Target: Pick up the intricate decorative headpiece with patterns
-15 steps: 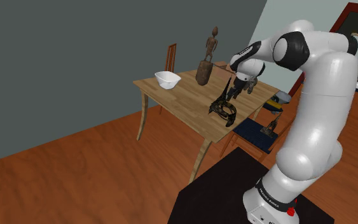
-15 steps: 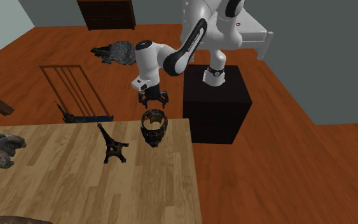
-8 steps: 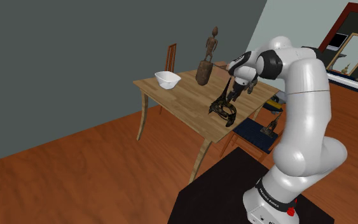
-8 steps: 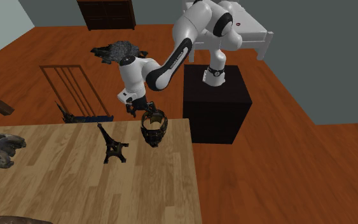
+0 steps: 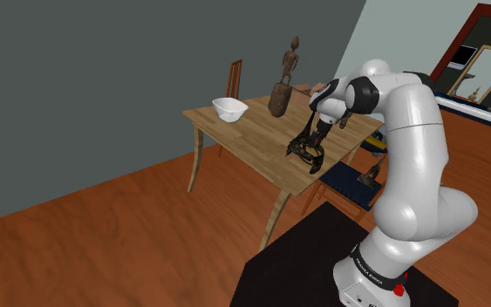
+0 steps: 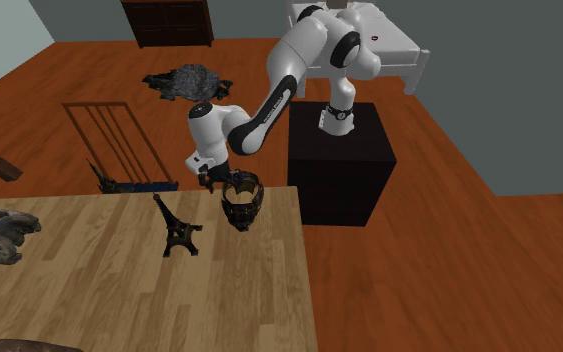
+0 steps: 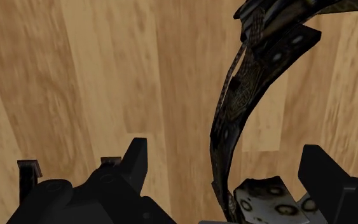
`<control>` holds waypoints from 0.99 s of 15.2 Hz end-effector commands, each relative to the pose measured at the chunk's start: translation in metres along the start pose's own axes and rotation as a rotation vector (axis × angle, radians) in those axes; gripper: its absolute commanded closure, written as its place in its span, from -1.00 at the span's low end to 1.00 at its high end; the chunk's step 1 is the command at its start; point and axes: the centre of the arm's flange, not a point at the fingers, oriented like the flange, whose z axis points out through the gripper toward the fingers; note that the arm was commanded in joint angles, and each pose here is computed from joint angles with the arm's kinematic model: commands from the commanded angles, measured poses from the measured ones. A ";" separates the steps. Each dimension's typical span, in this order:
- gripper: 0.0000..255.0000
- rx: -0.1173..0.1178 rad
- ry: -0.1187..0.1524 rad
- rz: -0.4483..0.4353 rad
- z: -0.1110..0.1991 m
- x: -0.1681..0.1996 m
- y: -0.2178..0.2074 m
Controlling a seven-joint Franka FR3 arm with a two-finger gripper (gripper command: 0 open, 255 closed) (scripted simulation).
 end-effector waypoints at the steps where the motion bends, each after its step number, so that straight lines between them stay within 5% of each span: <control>1: -1.00 0.000 0.000 0.000 0.004 -0.001 0.001; 2: 1.00 0.000 0.000 0.000 0.004 -0.001 0.001; 15: 1.00 0.000 0.000 0.000 -0.017 0.000 0.000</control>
